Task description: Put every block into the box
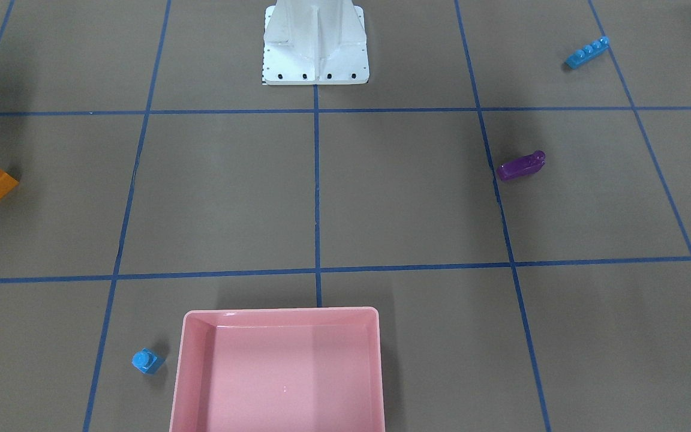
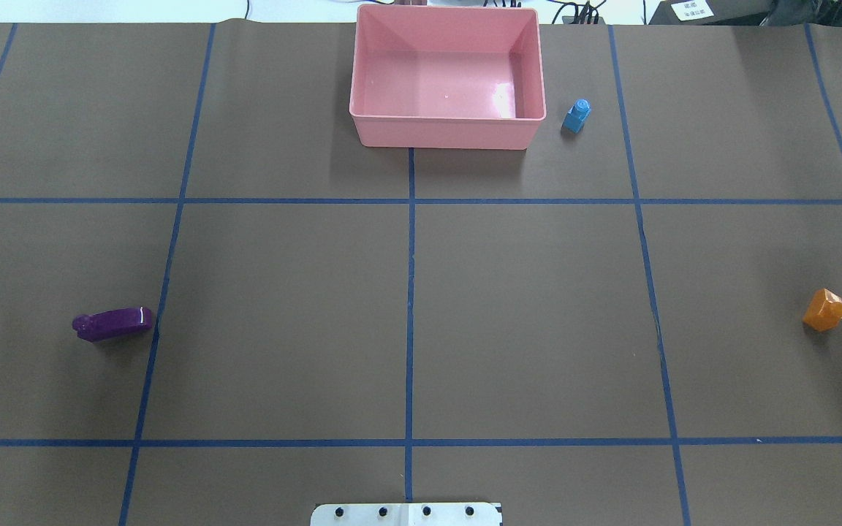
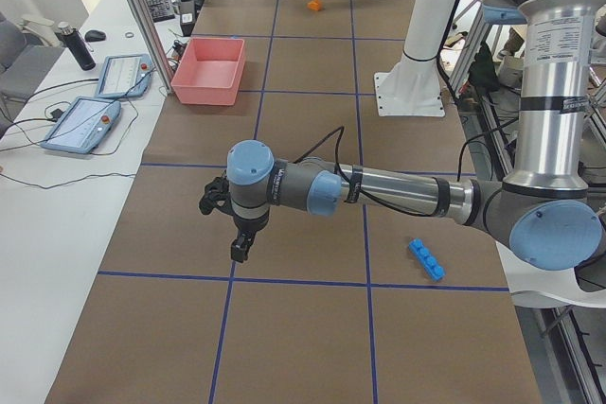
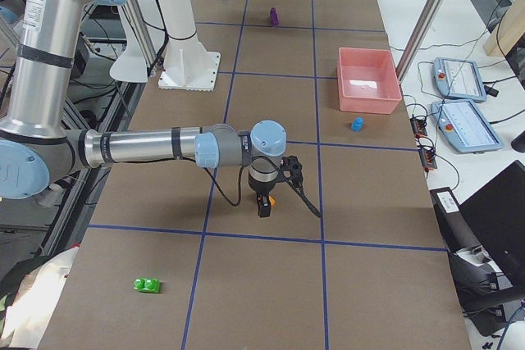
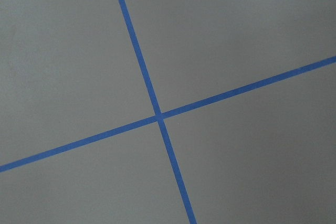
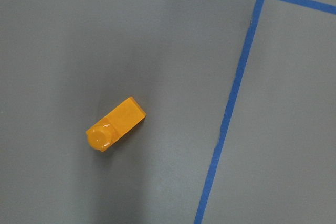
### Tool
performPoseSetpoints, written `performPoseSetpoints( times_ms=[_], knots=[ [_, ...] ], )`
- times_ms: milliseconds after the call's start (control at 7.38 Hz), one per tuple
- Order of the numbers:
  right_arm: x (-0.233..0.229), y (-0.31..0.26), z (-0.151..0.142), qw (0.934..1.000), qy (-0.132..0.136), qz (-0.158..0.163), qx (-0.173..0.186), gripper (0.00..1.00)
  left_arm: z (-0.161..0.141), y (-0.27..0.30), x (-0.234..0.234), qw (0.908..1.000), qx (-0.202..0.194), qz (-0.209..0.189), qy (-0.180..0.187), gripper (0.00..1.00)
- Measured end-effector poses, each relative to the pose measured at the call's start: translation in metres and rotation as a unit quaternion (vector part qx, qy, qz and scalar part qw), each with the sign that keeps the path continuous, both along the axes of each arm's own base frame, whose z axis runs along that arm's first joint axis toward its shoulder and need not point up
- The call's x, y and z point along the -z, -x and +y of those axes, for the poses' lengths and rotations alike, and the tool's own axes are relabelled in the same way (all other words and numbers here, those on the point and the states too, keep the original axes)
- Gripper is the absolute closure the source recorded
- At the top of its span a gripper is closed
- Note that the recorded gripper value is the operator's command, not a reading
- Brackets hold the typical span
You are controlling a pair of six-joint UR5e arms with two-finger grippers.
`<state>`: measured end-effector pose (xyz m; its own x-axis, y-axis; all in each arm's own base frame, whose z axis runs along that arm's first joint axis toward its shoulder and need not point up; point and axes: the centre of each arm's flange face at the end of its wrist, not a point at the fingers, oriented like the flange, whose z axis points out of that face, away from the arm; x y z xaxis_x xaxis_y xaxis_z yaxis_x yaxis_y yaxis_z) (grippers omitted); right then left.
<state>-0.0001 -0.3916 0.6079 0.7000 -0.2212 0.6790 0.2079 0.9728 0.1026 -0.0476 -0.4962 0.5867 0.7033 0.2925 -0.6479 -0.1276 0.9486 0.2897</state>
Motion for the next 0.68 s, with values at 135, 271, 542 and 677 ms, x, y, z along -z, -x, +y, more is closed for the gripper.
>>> performPoseSetpoints(
  times_ms=[135, 271, 542, 677],
  knots=[
    [-0.003, -0.002, 0.002, 1.0000, 0.004, 0.002, -0.002, 0.00, 0.002, 0.000, 0.002, 1.0000, -0.001, 0.003, 0.006, 0.00],
    [-0.009, -0.006, 0.005, 0.9999, 0.009, 0.005, -0.006, 0.00, 0.006, -0.001, 0.004, 0.9999, -0.002, 0.008, 0.011, 0.00],
    [-0.014, -0.010, 0.008, 0.9998, 0.014, 0.009, -0.010, 0.00, 0.012, -0.001, 0.003, 0.9998, -0.003, 0.012, 0.013, 0.00],
    [-0.015, -0.010, 0.008, 0.9998, 0.014, 0.010, -0.010, 0.00, 0.017, -0.001, -0.003, 0.9998, -0.005, 0.012, 0.014, 0.00]
  ],
)
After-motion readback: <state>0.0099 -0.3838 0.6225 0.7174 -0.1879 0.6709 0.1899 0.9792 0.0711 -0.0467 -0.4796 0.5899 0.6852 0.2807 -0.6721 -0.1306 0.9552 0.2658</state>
